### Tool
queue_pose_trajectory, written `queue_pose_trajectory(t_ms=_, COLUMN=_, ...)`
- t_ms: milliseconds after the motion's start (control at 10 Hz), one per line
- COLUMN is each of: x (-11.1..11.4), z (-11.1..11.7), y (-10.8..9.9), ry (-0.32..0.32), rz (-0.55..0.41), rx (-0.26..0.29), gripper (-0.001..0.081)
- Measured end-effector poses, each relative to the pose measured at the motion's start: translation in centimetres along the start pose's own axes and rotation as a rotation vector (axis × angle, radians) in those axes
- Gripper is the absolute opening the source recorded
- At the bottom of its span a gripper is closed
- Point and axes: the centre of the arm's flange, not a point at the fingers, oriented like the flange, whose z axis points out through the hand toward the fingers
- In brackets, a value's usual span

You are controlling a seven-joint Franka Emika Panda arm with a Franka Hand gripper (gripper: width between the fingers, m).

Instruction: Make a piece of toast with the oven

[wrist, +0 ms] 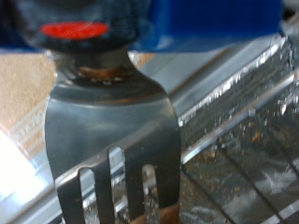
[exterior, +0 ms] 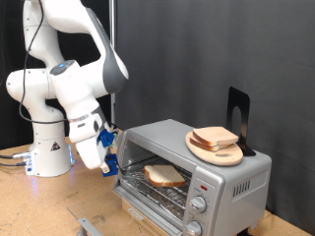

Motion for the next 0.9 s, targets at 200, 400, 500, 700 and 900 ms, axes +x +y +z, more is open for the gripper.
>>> queue_pose_trajectory(t_ms=200, x=-0.3, z=-0.9, y=1.0, ry=-0.006, rz=0.019, rx=0.013, gripper=0.0491)
queue_pose_trajectory(t_ms=400, x=-0.6, z=-1.9, y=2.0, ry=0.004, rz=0.045, rx=0.031, gripper=0.0491)
queue_pose_trajectory(t_ms=500, x=-0.7, z=-2.4, y=2.4, ry=0.007, rz=0.053, rx=0.036, gripper=0.0491)
queue_pose_trajectory(t_ms=700, x=-0.9, z=-3.3, y=3.1, ry=0.012, rz=0.061, rx=0.035, gripper=0.0491)
queue_pose_trajectory(t_ms=900, x=-1.1, z=-3.5, y=3.4, ry=0.011, rz=0.065, rx=0.035, gripper=0.0491)
